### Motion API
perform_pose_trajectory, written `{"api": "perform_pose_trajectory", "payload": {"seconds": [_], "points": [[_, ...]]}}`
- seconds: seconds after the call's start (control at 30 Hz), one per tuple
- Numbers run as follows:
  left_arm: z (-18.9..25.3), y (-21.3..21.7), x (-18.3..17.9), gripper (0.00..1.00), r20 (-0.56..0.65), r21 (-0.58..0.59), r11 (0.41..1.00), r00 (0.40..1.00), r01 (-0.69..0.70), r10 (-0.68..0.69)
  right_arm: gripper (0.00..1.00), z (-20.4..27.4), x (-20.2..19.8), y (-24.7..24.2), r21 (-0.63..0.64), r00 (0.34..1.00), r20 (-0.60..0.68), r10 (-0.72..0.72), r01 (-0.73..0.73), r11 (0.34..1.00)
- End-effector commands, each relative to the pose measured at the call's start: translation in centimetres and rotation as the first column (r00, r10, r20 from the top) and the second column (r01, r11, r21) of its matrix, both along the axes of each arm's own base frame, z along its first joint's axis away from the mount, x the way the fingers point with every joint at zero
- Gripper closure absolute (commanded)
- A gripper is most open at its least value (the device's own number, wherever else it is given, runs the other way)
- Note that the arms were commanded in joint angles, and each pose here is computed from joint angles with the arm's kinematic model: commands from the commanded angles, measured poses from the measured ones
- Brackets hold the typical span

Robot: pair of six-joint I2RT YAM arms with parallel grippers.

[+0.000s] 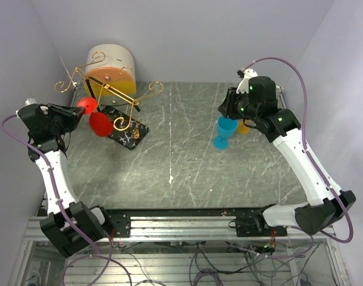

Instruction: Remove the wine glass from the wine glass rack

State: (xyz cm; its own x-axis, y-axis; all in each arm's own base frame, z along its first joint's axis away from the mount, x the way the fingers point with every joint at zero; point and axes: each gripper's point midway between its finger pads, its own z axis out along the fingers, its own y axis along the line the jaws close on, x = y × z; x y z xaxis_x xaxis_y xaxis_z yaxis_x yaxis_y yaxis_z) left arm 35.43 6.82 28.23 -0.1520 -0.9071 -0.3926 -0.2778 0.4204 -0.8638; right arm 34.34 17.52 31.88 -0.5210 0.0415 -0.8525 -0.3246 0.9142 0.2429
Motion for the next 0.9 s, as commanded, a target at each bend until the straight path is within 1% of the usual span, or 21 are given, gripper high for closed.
{"api": "perform_pose_trajectory", "payload": {"seconds": [0.0,0.13,0.2,0.27,0.43,0.63,0.87], "points": [[1.8,-0.1,0.4,0.68,0.075,0.012,1.000,0.997,0.027,-0.027,0.72,0.0,0.1,0.3,0.004,1.000,0.013,0.012,-0.012,1.000],[2.2,-0.1,0.5,0.80,0.089,0.007,1.000,0.996,0.031,-0.031,0.72,-0.1,0.2,0.2,0.001,1.000,0.010,0.010,-0.010,1.000],[2.3,-0.3,0.5,0.85,0.091,-0.003,0.999,0.995,0.038,-0.038,0.72,-0.2,0.2,0.2,-0.002,1.000,0.010,0.008,-0.008,1.000],[2.7,-0.4,0.5,0.87,0.098,-0.010,0.999,0.994,0.042,-0.040,0.72,-0.1,0.2,0.2,-0.004,1.000,0.012,0.006,-0.005,1.000],[3.6,-0.8,0.3,0.90,0.116,-0.024,0.998,0.992,0.049,-0.046,0.73,0.1,0.3,0.1,-0.005,1.000,0.021,0.001,-0.001,1.000],[4.5,-1.9,0.5,0.92,0.184,-0.118,0.988,0.980,0.103,-0.080,0.73,0.2,0.4,0.0,-0.009,1.000,0.027,-0.002,0.002,1.000],[5.0,-2.5,0.3,0.92,0.194,-0.137,0.982,0.976,0.128,-0.100,0.73,0.5,0.4,0.1,-0.002,0.999,0.033,0.000,0.000,1.000]]}}
